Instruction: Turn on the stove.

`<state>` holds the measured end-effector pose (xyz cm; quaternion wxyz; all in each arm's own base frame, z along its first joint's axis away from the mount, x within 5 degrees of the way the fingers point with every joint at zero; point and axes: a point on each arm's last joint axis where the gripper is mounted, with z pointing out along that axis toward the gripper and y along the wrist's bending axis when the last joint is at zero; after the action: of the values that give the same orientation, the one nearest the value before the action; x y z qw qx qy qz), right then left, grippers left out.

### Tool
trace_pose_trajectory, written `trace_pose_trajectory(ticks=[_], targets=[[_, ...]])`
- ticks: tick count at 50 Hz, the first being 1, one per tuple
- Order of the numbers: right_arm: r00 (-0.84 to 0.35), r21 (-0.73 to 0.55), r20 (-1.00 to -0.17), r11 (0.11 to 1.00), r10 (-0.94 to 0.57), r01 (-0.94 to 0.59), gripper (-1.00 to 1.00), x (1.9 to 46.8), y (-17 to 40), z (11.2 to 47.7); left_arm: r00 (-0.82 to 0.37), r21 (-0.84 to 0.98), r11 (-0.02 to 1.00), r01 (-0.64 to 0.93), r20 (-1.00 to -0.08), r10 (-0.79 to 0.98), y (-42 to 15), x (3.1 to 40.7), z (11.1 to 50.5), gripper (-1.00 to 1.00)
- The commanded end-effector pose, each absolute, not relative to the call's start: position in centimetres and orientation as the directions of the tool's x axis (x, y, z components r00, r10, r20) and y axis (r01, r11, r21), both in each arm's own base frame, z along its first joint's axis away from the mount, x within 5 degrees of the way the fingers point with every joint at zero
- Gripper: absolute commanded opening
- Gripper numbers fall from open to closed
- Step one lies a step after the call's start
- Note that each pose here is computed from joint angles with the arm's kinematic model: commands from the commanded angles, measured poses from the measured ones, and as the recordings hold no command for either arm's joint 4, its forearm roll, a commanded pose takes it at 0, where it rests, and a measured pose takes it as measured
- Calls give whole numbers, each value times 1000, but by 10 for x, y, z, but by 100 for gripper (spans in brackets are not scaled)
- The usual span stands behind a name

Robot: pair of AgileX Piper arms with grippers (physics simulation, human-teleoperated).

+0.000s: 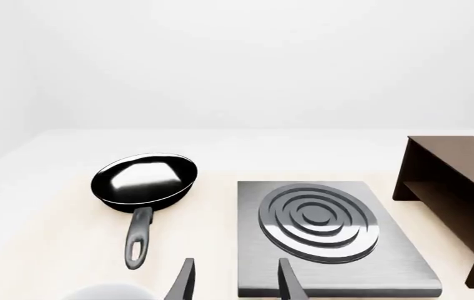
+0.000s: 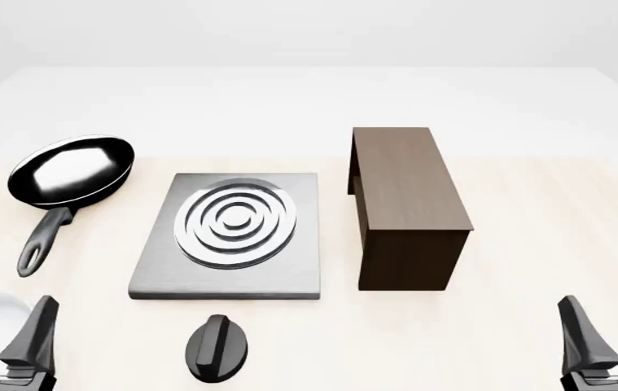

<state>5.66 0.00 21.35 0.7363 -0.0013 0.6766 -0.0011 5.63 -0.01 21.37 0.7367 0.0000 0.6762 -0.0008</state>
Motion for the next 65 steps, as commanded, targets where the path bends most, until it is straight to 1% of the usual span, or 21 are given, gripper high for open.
trace_pose_trajectory(ticks=[1, 14, 15, 16, 17, 27, 31, 32, 33, 34, 35, 36, 43, 44, 45, 49, 55, 59, 60, 62, 65], targets=[[79, -10, -997, 1000, -10, 0, 100, 57, 0, 214, 77, -7, 1000, 7, -997, -8, 0, 56, 215, 100], [79, -9, -997, 1000, -9, 0, 100, 57, 0, 214, 84, -4, 1000, -3, -996, -4, 0, 54, 226, 100], [86, 0, -996, 1000, 0, 0, 100, 57, 0, 214, 817, -367, 901, -231, -577, -25, 18, 21, 272, 100], [86, 0, -996, 1000, 0, 0, 100, 57, 0, 214, 398, -154, 964, -219, -916, -56, 15, 51, 241, 100], [86, 0, -996, 1000, 0, 0, 100, 57, 0, 214, 92, 3, 1000, -3, -996, 4, 0, 56, 215, 100], [86, 0, -996, 1000, 0, 0, 100, 57, 0, 214, 83, -4, 1000, -4, -997, -4, 0, 57, 215, 100], [86, 0, -996, 1000, 0, 0, 100, 57, 0, 214, 85, 8, 1000, -16, -996, 9, 1, 56, 224, 100], [85, 0, -996, 1000, 0, 0, 100, 57, 0, 214, 144, 52, 997, -48, -988, 58, 2, 50, 243, 100], [85, 0, -996, 1000, 0, 0, 100, 57, 0, 214, 144, 52, 997, -48, -988, 58, 2, 50, 243, 100], [86, 0, -996, 1000, 0, 0, 100, 57, 0, 214, 123, 51, 998, -25, -991, 54, 1, 49, 248, 100], [86, 0, -996, 1000, 0, 0, 100, 57, 0, 214, 72, 61, 998, -34, -995, 63, 2, 58, 253, 100], [85, 0, -996, 1000, 0, 0, 100, 57, 0, 214, 59, 71, 997, -23, -996, 72, 1, 60, 254, 100], [86, 0, -996, 1000, 0, 0, 100, 57, 0, 214, 36, 120, 992, 38, -992, 119, -2, 49, 271, 100], [86, 0, -996, 1000, 0, 0, 100, 57, 0, 214, 29, 125, 991, 45, -992, 124, -2, 50, 272, 100], [85, 0, -996, 1000, 0, 0, 100, 57, 0, 214, -7, 119, 991, 67, -993, 120, -4, 56, 272, 100], [86, 0, -996, 1000, 0, 0, 100, 57, 0, 214, -17, 141, 988, 66, -990, 142, -4, 57, 275, 100], [85, 0, -996, 1000, 0, 0, 100, 57, 0, 214, -64, 185, 973, 139, -979, 195, -8, 64, 277, 100], [85, 0, -996, 1000, 0, 0, 100, 57, 0, 214, -120, 212, 960, 181, -965, 235, -11, 75, 274, 100], [85, 0, -996, 1000, 0, 0, 100, 57, 0, 214, -155, 210, 956, 205, -958, 243, -14, 82, 272, 100], [86, 0, -996, 1000, 0, 0, 100, 57, 0, 214, -172, 209, 952, 221, -953, 249, -15, 85, 272, 100], [85, 0, -996, 1000, 0, 0, 100, 57, 0, 214, -151, 235, 950, 207, -951, 269, -13, 79, 276, 100]])
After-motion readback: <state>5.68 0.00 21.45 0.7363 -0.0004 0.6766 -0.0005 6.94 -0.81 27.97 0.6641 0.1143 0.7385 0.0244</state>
